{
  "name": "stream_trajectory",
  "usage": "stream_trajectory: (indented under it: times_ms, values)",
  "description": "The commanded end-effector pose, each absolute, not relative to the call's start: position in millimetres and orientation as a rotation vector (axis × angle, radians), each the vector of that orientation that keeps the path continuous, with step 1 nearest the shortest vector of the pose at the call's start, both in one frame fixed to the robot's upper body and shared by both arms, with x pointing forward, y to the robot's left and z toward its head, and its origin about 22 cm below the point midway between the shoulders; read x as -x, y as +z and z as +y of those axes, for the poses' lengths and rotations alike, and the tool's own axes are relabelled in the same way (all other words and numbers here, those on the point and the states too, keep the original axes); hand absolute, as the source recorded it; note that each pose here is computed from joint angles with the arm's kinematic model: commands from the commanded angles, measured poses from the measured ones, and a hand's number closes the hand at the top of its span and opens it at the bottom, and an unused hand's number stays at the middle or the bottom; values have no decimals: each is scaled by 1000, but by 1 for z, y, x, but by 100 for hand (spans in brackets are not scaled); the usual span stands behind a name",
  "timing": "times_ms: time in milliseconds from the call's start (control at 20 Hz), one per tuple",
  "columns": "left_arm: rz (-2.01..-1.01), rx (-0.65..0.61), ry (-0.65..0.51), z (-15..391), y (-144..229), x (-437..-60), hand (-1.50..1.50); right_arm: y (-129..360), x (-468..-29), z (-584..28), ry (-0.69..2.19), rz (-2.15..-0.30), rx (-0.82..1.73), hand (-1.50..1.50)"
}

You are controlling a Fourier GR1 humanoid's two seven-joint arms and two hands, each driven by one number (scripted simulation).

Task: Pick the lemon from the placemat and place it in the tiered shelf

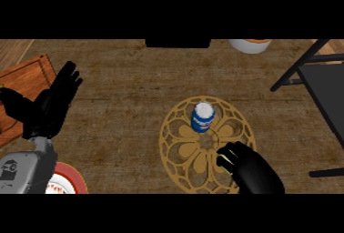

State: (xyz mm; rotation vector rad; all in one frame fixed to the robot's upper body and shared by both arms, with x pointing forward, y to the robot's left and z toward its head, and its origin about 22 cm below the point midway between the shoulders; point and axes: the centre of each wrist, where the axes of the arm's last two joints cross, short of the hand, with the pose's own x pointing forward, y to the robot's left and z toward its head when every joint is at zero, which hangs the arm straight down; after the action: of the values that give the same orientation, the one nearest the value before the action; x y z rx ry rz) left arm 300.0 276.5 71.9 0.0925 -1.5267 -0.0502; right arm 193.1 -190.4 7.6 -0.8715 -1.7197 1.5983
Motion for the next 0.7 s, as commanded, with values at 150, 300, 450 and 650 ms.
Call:
stream_trajectory:
  times_ms: [150,300,450,650]
  values:
    - [-1525,-97,-51,274,70,-299,0,-30,-166,-152,1335,-1138,755,150]
    - [-1540,-72,-56,271,68,-297,0,-13,-167,-139,1233,-1097,793,150]
    - [-1523,-76,-44,271,65,-298,0,23,-176,-115,1152,-1146,821,150]
    - [-1524,-84,-52,281,65,-291,0,67,-162,-96,818,-1350,722,150]
